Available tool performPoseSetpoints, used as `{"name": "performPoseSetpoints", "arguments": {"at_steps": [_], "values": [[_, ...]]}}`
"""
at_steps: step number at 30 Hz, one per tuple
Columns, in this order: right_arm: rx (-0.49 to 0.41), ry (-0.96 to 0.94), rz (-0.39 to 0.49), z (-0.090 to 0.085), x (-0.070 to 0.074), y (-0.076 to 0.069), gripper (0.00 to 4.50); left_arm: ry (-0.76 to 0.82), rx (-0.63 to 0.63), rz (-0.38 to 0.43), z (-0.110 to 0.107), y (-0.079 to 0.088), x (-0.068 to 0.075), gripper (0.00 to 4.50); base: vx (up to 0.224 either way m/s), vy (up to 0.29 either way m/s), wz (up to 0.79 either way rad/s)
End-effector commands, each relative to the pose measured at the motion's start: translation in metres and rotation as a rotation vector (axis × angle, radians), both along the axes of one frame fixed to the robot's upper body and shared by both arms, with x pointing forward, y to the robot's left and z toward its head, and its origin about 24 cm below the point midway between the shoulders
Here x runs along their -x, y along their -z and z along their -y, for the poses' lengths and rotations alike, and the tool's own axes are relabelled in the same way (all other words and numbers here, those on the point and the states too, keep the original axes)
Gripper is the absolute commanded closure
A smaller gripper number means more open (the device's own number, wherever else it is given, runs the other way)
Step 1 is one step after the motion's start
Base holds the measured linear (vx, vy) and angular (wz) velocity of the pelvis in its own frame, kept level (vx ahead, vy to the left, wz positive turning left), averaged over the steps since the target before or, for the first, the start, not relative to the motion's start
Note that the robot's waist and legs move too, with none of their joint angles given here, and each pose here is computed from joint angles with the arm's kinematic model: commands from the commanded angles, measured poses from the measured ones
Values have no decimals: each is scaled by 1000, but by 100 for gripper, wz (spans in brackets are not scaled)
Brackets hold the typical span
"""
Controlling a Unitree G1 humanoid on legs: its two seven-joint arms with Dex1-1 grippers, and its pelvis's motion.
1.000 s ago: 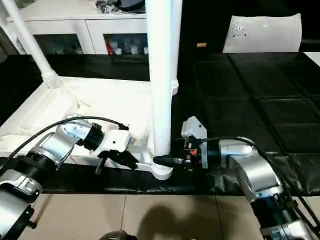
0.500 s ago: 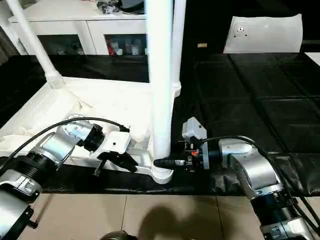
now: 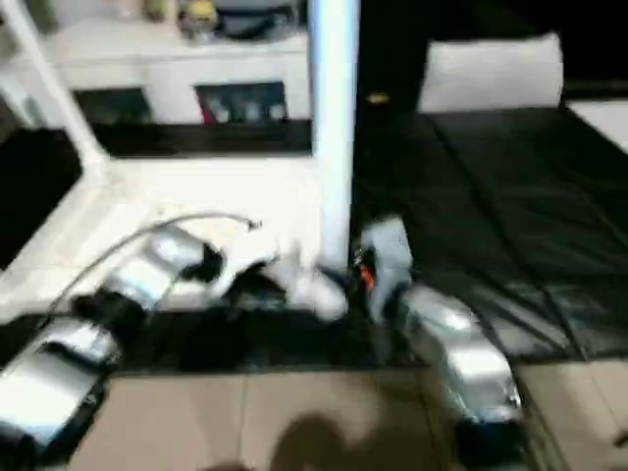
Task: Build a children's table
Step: Rotate leg to tighten
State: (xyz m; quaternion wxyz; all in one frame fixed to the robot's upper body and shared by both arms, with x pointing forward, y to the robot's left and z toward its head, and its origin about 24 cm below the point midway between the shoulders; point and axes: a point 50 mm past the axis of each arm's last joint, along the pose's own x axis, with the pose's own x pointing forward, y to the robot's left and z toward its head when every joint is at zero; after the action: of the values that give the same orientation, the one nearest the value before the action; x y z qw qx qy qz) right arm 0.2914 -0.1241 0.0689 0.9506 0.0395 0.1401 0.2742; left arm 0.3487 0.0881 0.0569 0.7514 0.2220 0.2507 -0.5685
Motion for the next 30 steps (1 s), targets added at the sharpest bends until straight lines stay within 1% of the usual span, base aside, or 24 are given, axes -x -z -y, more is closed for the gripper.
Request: {"name": "performPoseSetpoints", "arguments": {"at_steps": [1, 2, 4, 6, 7, 9, 11, 13, 14, 15, 18, 19, 20, 23, 25, 26, 27, 28, 30], "values": [[-87, -59, -107, -37, 5, 10, 257, -186, 102, 146, 6, -30, -22, 450, 0, 0, 0], [-93, -8, -113, -43, 0, 7, 257, -197, 111, 167, 11, -33, -24, 450, 0, 0, 0], [-102, 12, -113, -46, -2, 6, 257, -192, 112, 179, 13, -35, -24, 450, 0, 0, 0], [-101, 24, -89, -48, -3, 3, 257, -174, 98, 179, 14, -34, -23, 450, 0, 0, 0], [-81, 27, -65, -47, -4, 1, 222, -152, 87, 167, 12, -32, -21, 450, 0, 0, 0], [-88, 39, -50, -43, -5, 0, 222, -134, 71, 177, 8, -31, -21, 450, 0, 0, 0], [-79, 37, -22, -35, -4, -3, 178, -113, 53, 172, 2, -30, -19, 450, 0, 0, 0], [-83, 41, -14, -29, -3, -5, 174, -92, 51, 171, -3, -30, -18, 450, 0, 0, 0], [-80, 32, -3, -26, -2, -6, 149, -83, 48, 164, -5, -29, -17, 450, 0, 0, 0], [-68, 13, 19, -16, 2, -10, 138, -39, 44, 153, -10, -27, -14, 450, 0, 0, 0], [-59, -34, 47, -7, 7, -14, 129, 14, 39, 147, -15, -24, -9, 450, 0, 0, 0], [-50, -51, 55, -1, 10, -15, 118, 42, 38, 137, -17, -23, -7, 450, 0, 0, 0], [-47, -71, 64, 5, 13, -17, 93, 87, 39, 140, -19, -23, -3, 450, 0, 0, 0], [-32, -125, 78, 21, 20, -20, 89, 149, 24, 109, -26, -20, 3, 450, 0, 0, 0], [-9, -195, 91, 32, 26, -20, 53, 207, -14, 109, -34, -18, 6, 450, 0, 0, 0], [-8, -195, 91, 33, 26, -20, 53, 207, -14, 109, -34, -18, 7, 450, 0, 0, 0], [7, -279, 95, 40, 31, -22, 37, 256, -23, 98, -38, -18, 10, 450, 0, 0, 0], [11, -317, 97, 42, 33, -23, 37, 274, -20, 92, -39, -19, 12, 450, 0, 0, 0], [21, -418, 96, 47, 35, -27, 13, 338, -34, 72, -40, -20, 16, 450, 0, 0, 0]]}}
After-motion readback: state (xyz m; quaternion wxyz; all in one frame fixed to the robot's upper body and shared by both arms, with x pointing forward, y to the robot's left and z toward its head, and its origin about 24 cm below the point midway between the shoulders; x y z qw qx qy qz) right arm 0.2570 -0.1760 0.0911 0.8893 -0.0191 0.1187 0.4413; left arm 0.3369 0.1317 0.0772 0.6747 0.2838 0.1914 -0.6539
